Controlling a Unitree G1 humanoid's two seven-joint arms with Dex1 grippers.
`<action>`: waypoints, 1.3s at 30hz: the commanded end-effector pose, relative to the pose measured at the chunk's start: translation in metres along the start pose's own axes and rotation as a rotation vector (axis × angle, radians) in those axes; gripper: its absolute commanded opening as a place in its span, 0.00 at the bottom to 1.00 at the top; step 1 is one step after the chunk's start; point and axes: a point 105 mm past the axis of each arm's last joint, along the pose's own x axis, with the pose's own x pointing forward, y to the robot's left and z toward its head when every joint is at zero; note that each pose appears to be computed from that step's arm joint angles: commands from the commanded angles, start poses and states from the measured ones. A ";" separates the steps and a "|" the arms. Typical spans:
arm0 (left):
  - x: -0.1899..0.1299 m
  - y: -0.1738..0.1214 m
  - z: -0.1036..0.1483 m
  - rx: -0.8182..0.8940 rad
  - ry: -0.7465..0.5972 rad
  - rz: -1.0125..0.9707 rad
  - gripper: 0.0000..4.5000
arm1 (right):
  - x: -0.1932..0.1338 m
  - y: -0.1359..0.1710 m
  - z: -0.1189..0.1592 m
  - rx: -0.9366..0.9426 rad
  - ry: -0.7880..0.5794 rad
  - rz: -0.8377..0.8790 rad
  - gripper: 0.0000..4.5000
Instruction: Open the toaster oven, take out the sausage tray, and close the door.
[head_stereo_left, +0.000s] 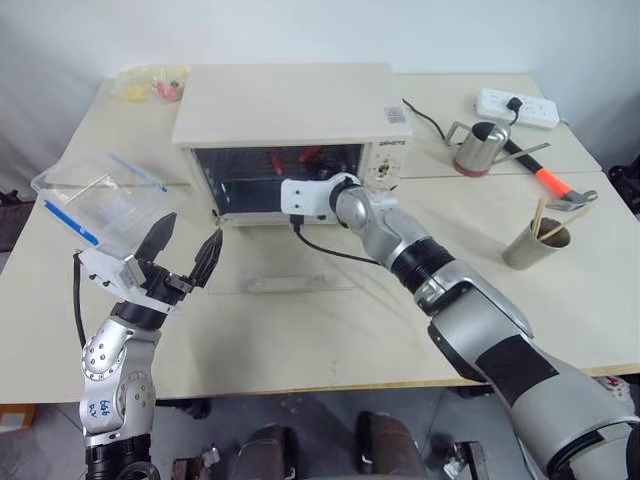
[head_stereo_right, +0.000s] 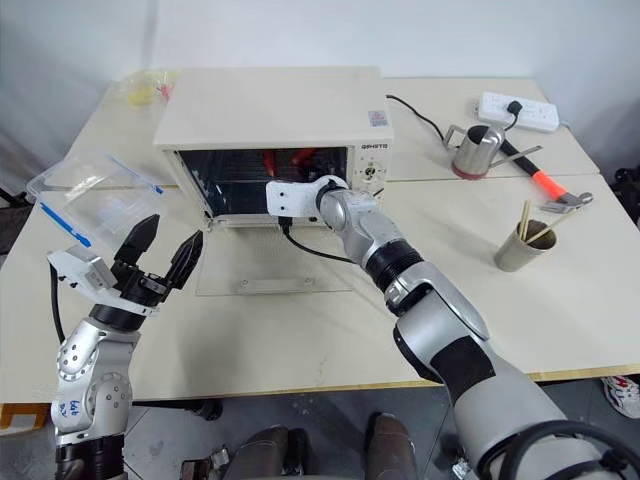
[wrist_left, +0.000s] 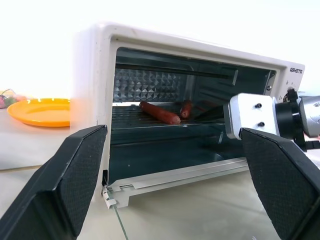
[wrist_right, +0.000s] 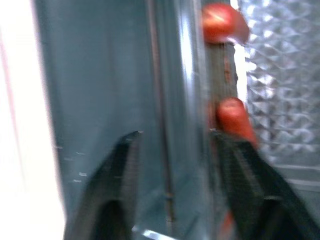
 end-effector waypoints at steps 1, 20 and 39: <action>0.005 -0.001 0.010 0.015 -0.039 -0.016 1.00 | 0.000 -0.015 0.012 -0.016 -0.025 -0.052 0.19; 0.038 -0.001 0.002 -0.017 -0.031 -0.104 1.00 | -0.035 -0.019 0.036 -0.149 -0.130 -0.172 0.01; 0.034 0.015 0.009 0.057 0.022 -0.196 1.00 | -0.090 -0.004 0.043 -0.159 -0.210 -0.199 0.01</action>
